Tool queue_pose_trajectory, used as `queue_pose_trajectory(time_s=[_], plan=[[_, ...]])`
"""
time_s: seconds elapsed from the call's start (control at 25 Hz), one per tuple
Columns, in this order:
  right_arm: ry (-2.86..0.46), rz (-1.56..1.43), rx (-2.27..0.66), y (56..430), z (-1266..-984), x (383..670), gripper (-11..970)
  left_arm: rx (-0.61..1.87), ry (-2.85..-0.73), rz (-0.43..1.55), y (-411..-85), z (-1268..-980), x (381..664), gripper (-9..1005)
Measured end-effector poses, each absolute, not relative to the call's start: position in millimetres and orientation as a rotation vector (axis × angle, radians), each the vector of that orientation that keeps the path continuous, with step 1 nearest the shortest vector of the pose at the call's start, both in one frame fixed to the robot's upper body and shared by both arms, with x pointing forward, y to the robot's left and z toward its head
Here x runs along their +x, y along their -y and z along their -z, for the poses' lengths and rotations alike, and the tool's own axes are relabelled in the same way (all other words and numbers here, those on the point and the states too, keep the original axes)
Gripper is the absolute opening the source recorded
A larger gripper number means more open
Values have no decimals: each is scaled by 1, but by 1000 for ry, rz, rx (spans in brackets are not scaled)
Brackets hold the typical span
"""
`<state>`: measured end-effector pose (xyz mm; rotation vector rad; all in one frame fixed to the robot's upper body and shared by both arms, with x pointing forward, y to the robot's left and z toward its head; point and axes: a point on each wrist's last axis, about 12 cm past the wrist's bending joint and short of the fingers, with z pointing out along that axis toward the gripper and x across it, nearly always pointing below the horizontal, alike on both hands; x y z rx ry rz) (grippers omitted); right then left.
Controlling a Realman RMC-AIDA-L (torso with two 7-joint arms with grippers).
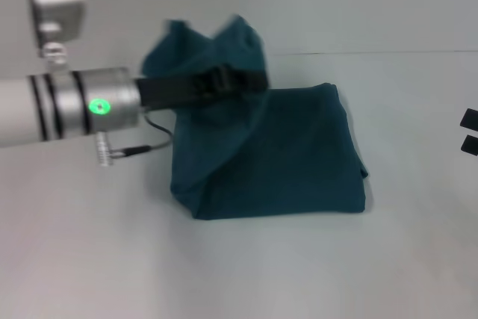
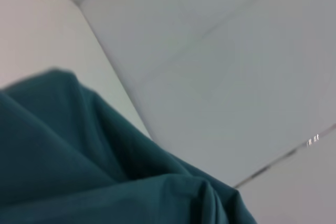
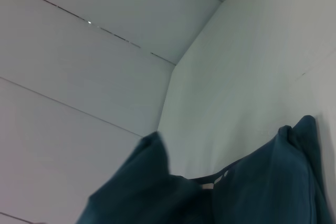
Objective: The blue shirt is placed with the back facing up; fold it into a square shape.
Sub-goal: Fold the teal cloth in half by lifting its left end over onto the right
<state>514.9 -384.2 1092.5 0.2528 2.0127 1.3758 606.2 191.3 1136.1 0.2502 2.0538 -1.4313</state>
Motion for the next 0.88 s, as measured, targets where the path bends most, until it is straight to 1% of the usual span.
queue_pose_trajectory(time_s=[0.28,0.44,0.48,0.6,0.76,0.88], plan=[[-2019,-1372,258,383,-1090,515,892,340,-2090,1421,-150,-1128,609,7],[-2040,-1365,260,381,-1087,514,892,364,-2081,1412,-138,-1127,609,7],[-2043,-1363,259,381,-1087,515,891,386,-2075,1399,-128,-1125,609,7],[-2046,-1360,260,380,-1087,515,891,415,-2084,1370,-120,-1122,608,8],[-2045,-1361,261,380,-1087,516,891,503,-2136,1275,-104,-1112,606,8],[-2046,-1360,262,380,-1086,516,891,560,-2151,1267,-94,-1110,602,28]])
